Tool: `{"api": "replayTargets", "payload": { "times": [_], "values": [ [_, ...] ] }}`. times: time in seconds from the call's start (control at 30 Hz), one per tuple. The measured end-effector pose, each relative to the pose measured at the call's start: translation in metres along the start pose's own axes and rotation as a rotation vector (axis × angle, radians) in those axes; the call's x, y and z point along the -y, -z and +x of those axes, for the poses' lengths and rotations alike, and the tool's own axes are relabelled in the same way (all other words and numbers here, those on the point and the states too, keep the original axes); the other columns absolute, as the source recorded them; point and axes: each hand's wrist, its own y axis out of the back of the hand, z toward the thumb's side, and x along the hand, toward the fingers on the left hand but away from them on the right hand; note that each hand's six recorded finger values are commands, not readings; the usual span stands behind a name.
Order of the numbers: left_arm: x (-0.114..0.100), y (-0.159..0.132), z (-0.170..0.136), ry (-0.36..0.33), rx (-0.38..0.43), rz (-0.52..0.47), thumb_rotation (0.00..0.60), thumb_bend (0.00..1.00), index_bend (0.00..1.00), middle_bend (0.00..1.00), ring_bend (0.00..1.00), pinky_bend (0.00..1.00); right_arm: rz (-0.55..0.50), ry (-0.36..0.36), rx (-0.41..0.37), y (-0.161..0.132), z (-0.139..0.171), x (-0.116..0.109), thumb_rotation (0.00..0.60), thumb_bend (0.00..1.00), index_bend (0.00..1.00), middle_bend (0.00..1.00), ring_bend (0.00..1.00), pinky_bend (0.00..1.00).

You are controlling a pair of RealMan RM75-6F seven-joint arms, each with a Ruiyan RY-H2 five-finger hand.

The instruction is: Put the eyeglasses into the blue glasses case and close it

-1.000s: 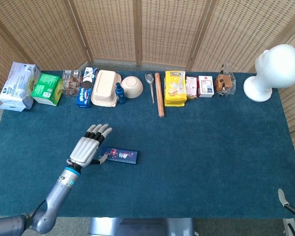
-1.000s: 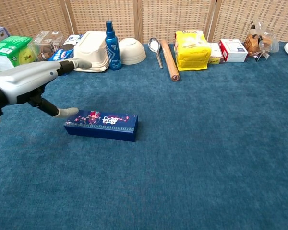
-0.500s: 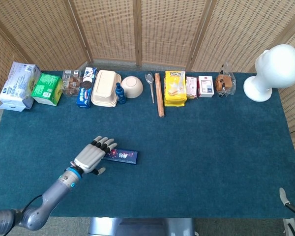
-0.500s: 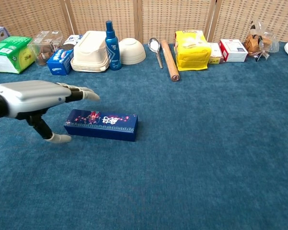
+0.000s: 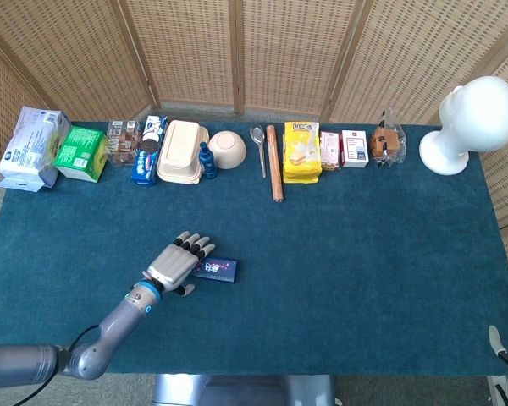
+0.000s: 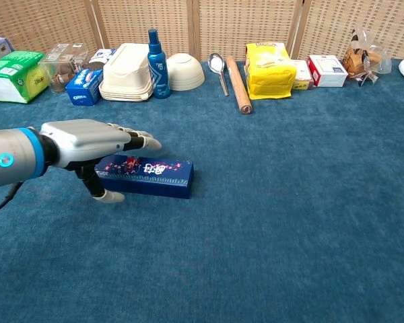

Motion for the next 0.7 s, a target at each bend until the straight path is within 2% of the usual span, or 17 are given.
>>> {"api": "replayTargets", "payload": {
  "times": [0.13, 0.2, 0.27, 0.33, 0.4, 0.5, 0.7],
  "values": [
    [-0.005, -0.004, 0.010, -0.009, -0.006, -0.018, 0.517, 0.27, 0.02, 0.09, 0.00, 0.00, 0.005, 0.008, 0.017, 0.004, 0.002, -0.004, 0.600, 0.30, 0.00, 0.19, 0.00, 0.12],
    [-0.008, -0.005, 0.014, -0.019, -0.011, -0.024, 0.512, 0.27, 0.07, 0.16, 0.05, 0.02, 0.007, 0.010, 0.021, 0.005, 0.002, -0.005, 0.600, 0.30, 0.00, 0.19, 0.00, 0.12],
    [-0.010, -0.007, 0.017, -0.027, -0.012, -0.028, 0.494, 0.27, 0.18, 0.26, 0.17, 0.11, 0.007, 0.011, 0.023, 0.005, 0.002, -0.006, 0.600, 0.30, 0.00, 0.19, 0.00, 0.12],
    [-0.012, -0.008, 0.019, -0.037, -0.013, -0.031, 0.480, 0.28, 0.33, 0.41, 0.36, 0.25, 0.009, 0.008, 0.027, 0.005, 0.002, -0.005, 0.600, 0.30, 0.00, 0.19, 0.00, 0.12],
    [-0.015, -0.009, 0.021, -0.055, -0.019, -0.032, 0.479, 0.29, 0.42, 0.50, 0.45, 0.32, 0.009, 0.006, 0.030, 0.005, 0.002, -0.004, 0.600, 0.30, 0.00, 0.19, 0.00, 0.12],
    [-0.017, -0.009, 0.024, -0.075, -0.034, -0.036, 0.482, 0.30, 0.47, 0.55, 0.49, 0.36, 0.012, 0.007, 0.036, 0.005, 0.002, -0.004, 0.600, 0.30, 0.00, 0.19, 0.00, 0.12],
    [-0.020, -0.008, 0.024, -0.092, -0.035, -0.062, 0.482, 0.30, 0.47, 0.55, 0.49, 0.36, 0.013, 0.008, 0.039, 0.004, 0.000, -0.004, 0.600, 0.30, 0.00, 0.19, 0.00, 0.12]
  ]
}}
